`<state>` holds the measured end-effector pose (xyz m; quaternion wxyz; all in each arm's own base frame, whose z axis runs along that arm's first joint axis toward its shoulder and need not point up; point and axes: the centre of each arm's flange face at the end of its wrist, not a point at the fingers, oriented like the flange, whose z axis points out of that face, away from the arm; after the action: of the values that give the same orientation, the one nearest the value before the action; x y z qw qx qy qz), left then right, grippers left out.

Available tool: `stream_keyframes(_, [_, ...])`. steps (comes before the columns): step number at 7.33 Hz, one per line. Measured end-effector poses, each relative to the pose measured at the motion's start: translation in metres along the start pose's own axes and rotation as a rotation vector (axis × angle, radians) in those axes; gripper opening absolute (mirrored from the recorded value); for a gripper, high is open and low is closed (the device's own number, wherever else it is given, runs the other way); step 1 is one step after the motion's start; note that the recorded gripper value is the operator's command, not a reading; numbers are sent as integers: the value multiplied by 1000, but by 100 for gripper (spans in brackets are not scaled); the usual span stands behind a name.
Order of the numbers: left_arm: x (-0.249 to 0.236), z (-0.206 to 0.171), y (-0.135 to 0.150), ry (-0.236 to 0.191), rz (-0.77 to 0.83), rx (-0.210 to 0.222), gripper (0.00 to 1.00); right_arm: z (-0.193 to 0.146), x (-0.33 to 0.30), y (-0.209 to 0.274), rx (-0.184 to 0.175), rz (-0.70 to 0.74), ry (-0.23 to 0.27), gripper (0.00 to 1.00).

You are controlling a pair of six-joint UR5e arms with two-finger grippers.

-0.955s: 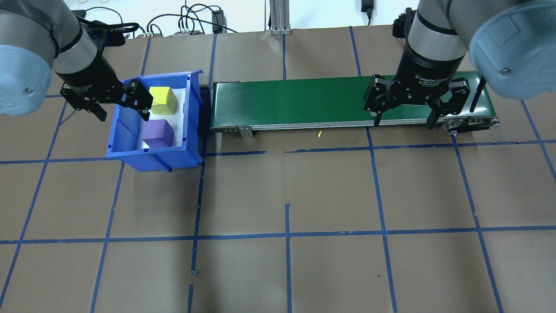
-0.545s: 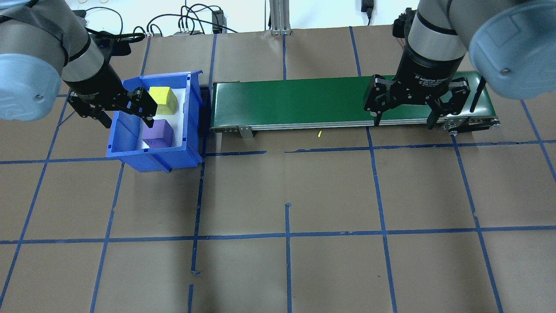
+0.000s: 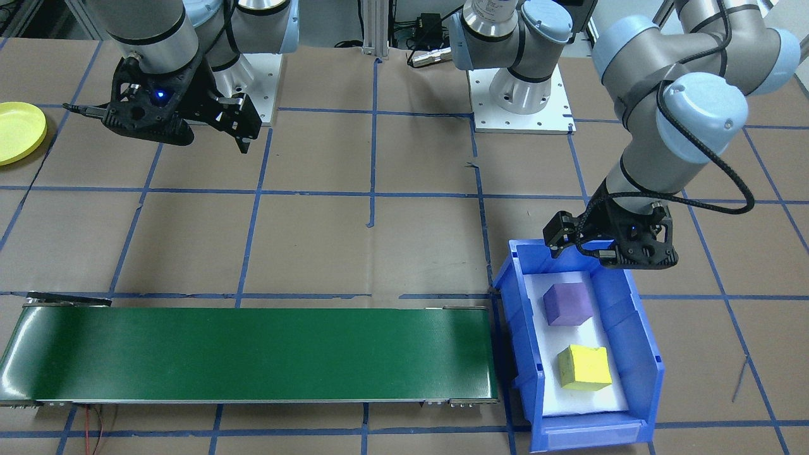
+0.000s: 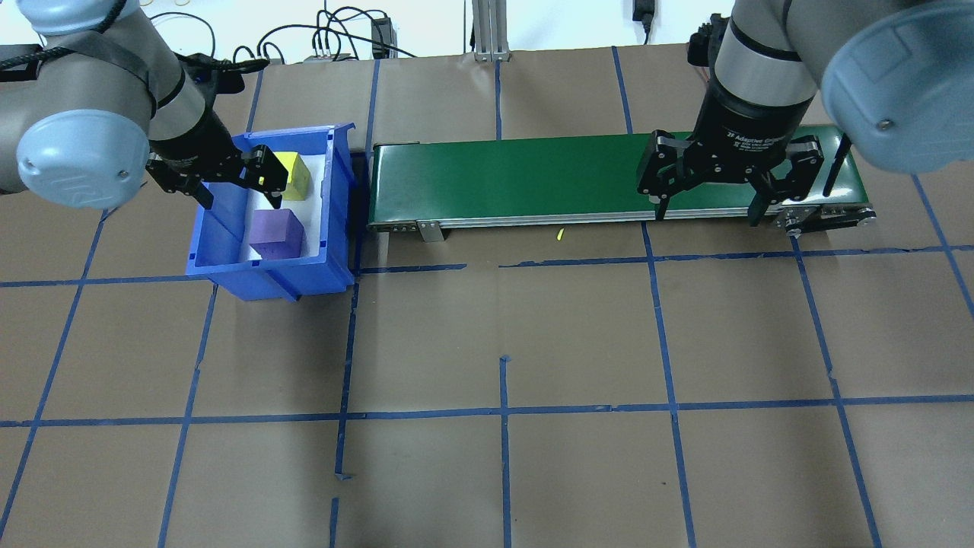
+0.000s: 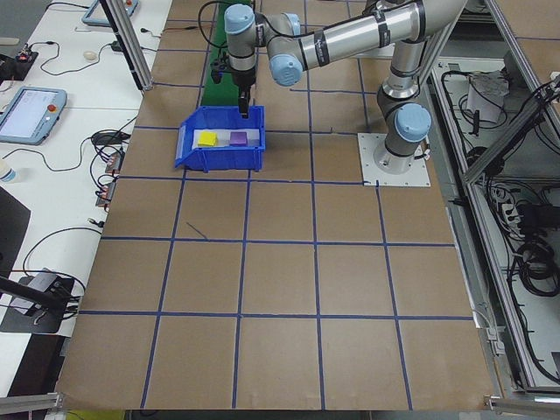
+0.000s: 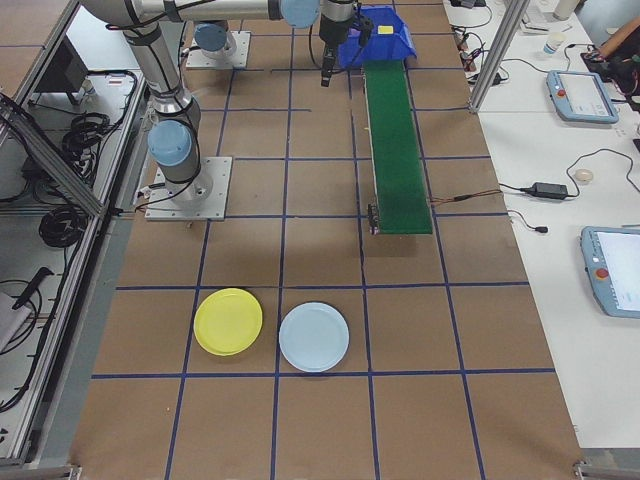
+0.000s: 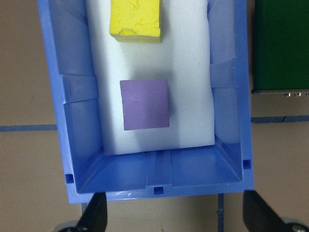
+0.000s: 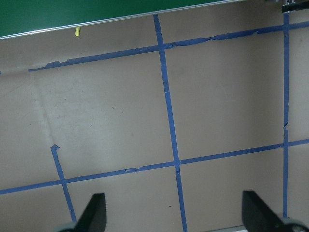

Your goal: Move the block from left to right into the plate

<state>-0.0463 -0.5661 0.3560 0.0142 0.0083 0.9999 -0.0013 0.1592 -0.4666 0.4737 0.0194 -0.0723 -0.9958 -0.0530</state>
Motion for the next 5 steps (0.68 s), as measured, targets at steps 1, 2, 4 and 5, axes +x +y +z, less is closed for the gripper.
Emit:
stream_keyframes(1, [-6,6,-6,-5,-1,5,100,0,0,0,0,0,0,100])
stream_keyframes(2, [-13,12,-9,-5,-12,1,100,0,0,0,-1,0,0,100])
stream_keyframes(4, [-19,38,-18,-2,-32,-13,100,-1,0,0,1,0,0,100])
stream_keyframes(5, [-16,46,-21,2,-32,-14,100,-1,0,0,1,0,0,100])
